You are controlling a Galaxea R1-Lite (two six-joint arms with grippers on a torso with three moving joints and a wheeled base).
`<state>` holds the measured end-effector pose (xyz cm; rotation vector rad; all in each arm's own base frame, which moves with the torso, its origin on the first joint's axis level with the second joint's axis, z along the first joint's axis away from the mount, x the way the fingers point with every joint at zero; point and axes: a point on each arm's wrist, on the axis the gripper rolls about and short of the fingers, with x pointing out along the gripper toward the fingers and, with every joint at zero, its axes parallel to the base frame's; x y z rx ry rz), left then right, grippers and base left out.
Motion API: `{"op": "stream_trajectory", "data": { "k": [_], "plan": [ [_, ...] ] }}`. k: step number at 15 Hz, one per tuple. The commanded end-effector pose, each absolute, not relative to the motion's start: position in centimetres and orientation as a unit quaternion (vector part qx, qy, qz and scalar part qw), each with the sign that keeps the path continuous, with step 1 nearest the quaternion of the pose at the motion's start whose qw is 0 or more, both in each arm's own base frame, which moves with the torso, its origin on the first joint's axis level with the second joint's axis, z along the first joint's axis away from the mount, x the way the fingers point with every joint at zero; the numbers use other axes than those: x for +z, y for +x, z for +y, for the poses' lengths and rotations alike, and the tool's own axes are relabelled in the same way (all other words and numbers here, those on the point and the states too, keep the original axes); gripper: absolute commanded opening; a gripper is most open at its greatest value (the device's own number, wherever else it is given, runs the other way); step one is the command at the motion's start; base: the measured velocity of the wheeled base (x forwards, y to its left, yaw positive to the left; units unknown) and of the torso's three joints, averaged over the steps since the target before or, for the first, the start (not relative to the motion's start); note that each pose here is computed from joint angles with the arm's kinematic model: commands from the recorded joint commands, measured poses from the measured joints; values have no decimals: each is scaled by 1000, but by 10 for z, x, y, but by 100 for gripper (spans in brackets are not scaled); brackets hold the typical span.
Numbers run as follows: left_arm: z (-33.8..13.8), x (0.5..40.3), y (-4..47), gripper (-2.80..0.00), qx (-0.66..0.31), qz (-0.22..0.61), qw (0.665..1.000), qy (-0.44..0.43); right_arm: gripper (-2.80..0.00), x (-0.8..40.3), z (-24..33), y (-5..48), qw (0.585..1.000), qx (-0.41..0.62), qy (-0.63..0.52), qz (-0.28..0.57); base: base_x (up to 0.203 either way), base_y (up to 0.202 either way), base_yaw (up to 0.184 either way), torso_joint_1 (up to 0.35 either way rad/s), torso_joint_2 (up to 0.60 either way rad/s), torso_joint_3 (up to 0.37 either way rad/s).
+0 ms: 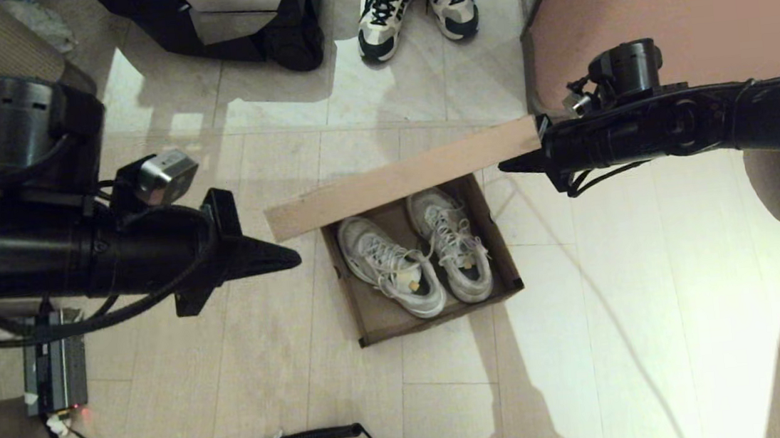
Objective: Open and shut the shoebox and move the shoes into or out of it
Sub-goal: Open the shoe box
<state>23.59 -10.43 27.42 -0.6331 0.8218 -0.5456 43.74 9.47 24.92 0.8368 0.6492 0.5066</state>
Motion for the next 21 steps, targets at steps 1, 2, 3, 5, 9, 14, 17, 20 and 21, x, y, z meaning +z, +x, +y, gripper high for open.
{"op": "stream_trajectory", "data": {
  "k": [1, 2, 3, 5, 9, 14, 17, 20, 21],
  "plan": [
    [-110, 261, 234, -280, -263, 413, 828, -274, -280, 248, 95, 438, 831, 239, 397, 309, 0, 0, 0, 0, 0, 0],
    [-113, 251, 232, -280, -266, 426, 827, -254, -280, 248, 95, 438, 831, 240, 396, 308, 0, 0, 0, 0, 0, 0],
    [-115, 240, 231, -280, -261, 439, 827, -235, -280, 248, 95, 438, 831, 239, 397, 309, 0, 0, 0, 0, 0, 0],
    [-120, 212, 238, -280, -225, 464, 836, -186, -280, 248, 95, 438, 831, 239, 396, 309, 0, 0, 0, 0, 0, 0],
    [-131, 192, 274, -280, -199, 407, 876, -163, -280, 249, 95, 437, 831, 239, 397, 309, 0, 0, 0, 0, 0, 0],
    [-134, 197, 312, -280, -174, 313, 910, -209, -280, 250, 94, 437, 831, 239, 398, 308, 0, 0, 0, 0, 0, 0],
    [-129, 203, 331, -280, -164, 292, 916, -219, -280, 251, 94, 436, 831, 239, 398, 308, 0, 0, 0, 0, 0, 0],
    [-123, 207, 355, -280, -152, 272, 923, -227, -280, 254, 93, 433, 831, 238, 398, 307, 0, 0, 0, 0, 0, 0],
    [-121, 210, 362, -280, -150, 264, 925, -230, -280, 255, 93, 432, 831, 236, 398, 310, 0, 0, 0, 0, 0, 0]
  ]
}}
